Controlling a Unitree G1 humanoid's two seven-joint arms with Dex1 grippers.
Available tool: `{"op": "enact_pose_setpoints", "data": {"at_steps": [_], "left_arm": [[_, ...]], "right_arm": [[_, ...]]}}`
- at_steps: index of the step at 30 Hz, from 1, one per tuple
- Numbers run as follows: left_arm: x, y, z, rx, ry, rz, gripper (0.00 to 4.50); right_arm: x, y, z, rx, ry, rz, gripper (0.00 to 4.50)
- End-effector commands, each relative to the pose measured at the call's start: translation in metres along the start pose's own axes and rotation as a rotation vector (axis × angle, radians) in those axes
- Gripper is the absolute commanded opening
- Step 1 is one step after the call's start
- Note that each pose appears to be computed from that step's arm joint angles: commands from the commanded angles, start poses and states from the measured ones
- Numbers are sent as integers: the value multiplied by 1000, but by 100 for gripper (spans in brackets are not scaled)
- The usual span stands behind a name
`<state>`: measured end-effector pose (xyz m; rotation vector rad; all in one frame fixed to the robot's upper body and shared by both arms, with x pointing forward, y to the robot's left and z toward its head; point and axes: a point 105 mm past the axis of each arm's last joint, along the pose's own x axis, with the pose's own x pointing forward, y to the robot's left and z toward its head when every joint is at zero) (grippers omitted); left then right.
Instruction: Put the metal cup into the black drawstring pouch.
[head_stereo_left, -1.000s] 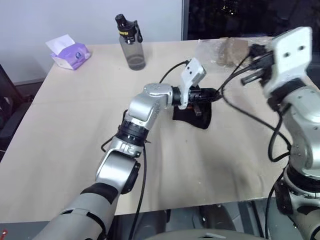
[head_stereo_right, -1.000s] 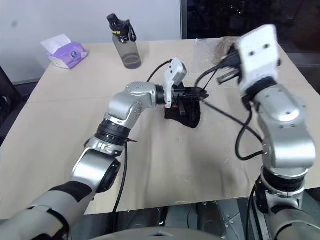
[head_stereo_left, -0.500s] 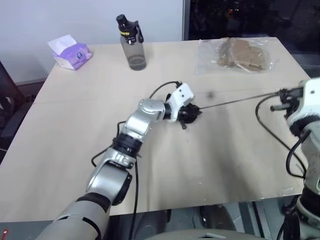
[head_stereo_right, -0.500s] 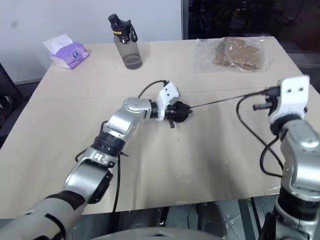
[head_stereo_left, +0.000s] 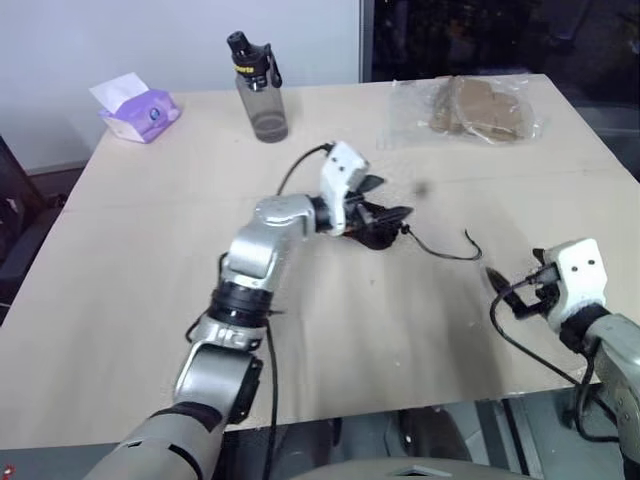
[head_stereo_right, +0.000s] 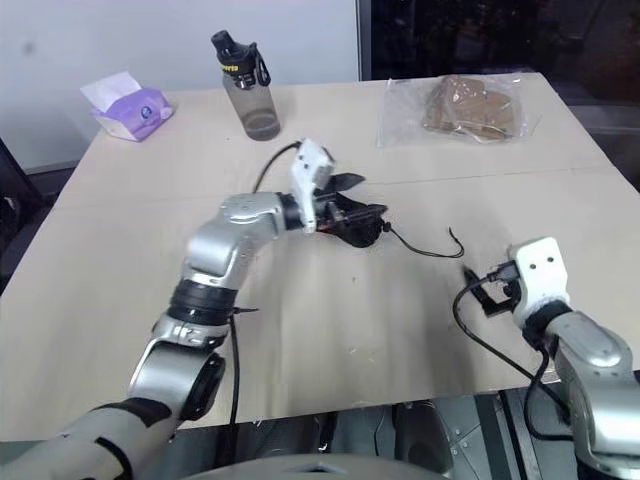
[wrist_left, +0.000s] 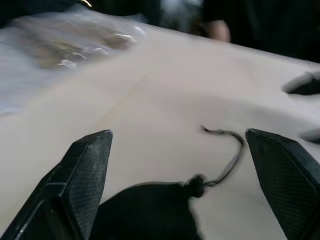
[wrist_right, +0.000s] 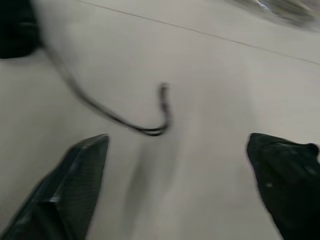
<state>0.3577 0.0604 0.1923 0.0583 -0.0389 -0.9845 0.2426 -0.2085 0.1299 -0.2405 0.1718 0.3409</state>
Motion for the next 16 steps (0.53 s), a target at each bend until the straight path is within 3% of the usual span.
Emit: {"op": "enact_pose_setpoints", "data": {"at_steps": [1, 7, 16], "left_arm": [[-49, 11, 10, 51, -74, 107, 450], [-127, 1, -36, -104, 2, 240, 450], [-164, -10, -57, -103, 70, 391, 450]], "right_arm": [[-23, 5, 19, -46, -107, 26, 444], [-45, 0, 13, -52, -112, 18, 444], [-47, -4, -3, -63, -61, 38, 444]]}}
